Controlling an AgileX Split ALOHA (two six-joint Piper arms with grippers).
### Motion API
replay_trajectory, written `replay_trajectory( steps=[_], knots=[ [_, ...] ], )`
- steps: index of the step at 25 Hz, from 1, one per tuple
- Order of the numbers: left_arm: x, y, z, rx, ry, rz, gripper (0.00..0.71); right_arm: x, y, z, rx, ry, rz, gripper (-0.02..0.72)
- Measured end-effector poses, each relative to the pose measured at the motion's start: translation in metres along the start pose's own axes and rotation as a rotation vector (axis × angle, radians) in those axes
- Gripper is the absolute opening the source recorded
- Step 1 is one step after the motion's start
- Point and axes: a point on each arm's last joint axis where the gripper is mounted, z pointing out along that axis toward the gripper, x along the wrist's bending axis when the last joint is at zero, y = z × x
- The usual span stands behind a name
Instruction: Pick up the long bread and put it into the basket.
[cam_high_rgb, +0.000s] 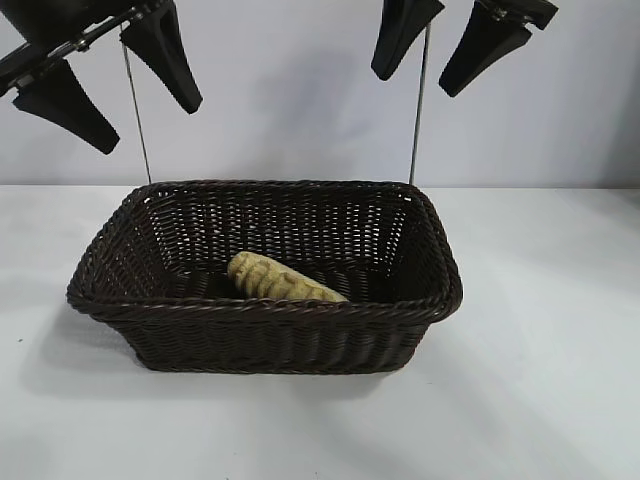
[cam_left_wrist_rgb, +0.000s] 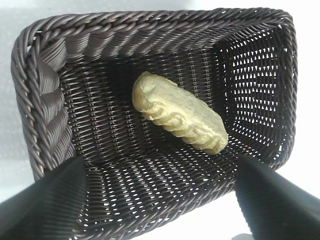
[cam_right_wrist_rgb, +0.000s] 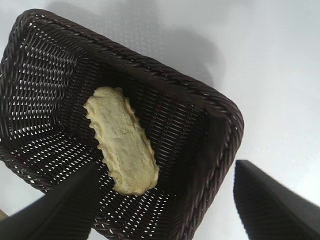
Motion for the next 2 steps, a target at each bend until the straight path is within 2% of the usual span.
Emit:
replay_trajectory(
  steps=[2],
  knots=[
    [0.0000,0.0000,0.0000,0.000,0.000,0.000,0.595,0.0000,0.0000,0.0000,0.000,0.000,0.001,0.540]
  ],
)
